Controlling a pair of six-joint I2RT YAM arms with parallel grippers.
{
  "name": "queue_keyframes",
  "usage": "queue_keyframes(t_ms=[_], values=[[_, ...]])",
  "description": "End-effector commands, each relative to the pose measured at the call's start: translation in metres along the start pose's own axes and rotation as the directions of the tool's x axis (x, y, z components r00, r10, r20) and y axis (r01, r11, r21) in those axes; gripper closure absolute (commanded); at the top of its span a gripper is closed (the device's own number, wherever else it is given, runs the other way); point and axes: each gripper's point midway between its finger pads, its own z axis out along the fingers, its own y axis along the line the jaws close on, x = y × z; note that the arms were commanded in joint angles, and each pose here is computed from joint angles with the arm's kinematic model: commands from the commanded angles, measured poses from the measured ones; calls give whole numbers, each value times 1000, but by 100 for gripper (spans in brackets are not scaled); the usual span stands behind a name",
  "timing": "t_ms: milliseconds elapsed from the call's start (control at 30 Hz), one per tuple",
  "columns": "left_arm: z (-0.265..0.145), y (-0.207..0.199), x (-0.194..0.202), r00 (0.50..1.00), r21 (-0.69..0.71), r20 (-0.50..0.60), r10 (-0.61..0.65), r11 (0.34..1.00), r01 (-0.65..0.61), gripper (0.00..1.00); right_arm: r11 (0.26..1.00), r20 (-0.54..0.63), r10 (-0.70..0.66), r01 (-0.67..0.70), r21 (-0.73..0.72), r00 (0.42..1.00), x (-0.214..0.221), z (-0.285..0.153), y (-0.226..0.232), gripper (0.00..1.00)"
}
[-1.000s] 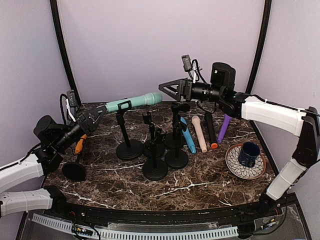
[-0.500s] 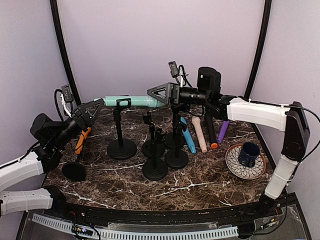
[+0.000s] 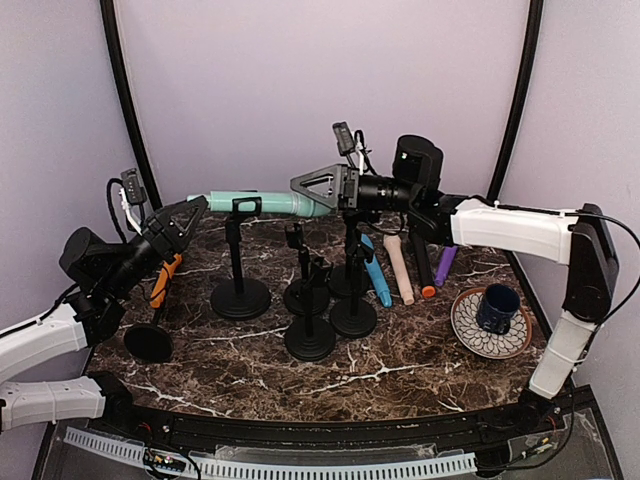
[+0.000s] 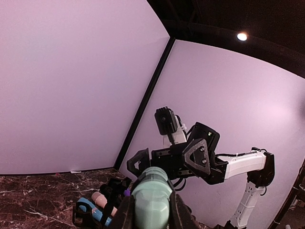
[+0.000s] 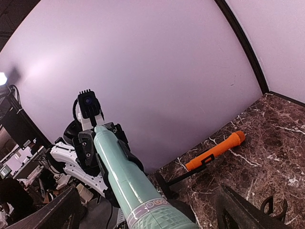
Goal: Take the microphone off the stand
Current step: Pass from the left arm to the right
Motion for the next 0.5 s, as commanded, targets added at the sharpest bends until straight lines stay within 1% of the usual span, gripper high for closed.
queue_keyframes(t_ms=[0,300,367,467], values=[[-5,-24,-45,984,63,172,45,996,-57,100,999,4,-11,12,-36,1000,4,3,5,1],[-7,-24,-48,982,60,185,42,997,-54,100,999,-18,-5,4,-32,1000,14,5,-3,2],[-6,-25,-48,983,61,180,41,997,-53,100,998,-21,-8,7,-58,1000,14,5,1,5],[-5,-24,-46,985,61,170,39,997,-50,100,996,-13,-19,18,-91,1000,11,5,9,12]])
